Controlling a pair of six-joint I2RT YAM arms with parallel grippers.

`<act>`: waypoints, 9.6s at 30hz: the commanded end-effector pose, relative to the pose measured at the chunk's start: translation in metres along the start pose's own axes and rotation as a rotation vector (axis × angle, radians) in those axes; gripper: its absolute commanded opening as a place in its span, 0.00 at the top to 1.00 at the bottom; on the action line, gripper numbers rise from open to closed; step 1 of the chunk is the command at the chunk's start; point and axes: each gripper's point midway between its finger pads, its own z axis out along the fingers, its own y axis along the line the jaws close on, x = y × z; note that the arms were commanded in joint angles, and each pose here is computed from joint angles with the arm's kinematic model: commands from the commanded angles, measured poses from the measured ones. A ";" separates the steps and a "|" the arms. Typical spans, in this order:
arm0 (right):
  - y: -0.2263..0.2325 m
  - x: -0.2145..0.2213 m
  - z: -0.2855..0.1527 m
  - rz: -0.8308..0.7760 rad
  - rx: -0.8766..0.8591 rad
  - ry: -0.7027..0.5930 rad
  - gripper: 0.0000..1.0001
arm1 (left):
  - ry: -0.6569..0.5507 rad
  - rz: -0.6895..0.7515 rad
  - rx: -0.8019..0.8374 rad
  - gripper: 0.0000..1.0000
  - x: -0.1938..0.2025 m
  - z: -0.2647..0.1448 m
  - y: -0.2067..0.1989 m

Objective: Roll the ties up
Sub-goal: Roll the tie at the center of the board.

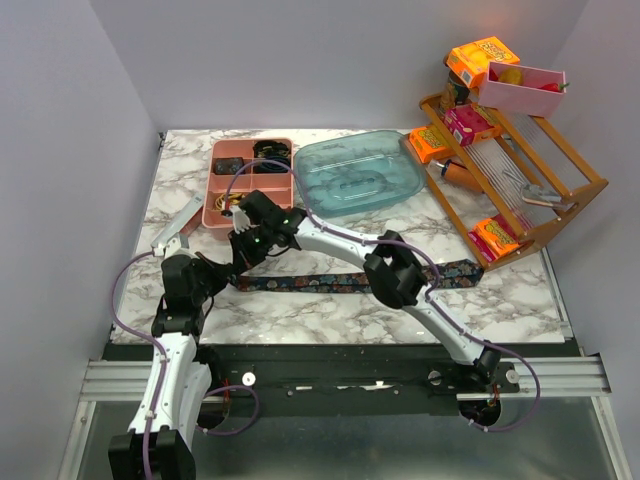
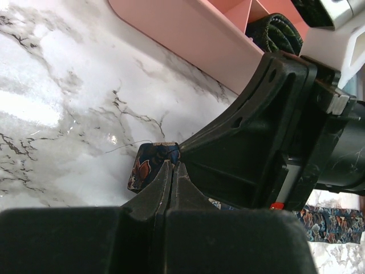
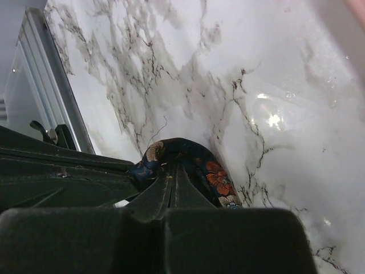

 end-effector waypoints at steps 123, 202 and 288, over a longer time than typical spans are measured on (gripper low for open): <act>-0.025 0.006 0.005 -0.056 0.194 -0.034 0.99 | -0.063 -0.057 0.058 1.00 -0.006 0.004 -0.008; -0.022 -0.004 -0.067 -0.093 0.223 -0.081 0.99 | 0.106 -0.018 0.100 0.53 0.043 0.035 -0.026; -0.047 0.039 -0.021 -0.005 0.153 0.073 0.99 | 0.039 -0.144 -0.157 0.67 0.039 0.033 0.027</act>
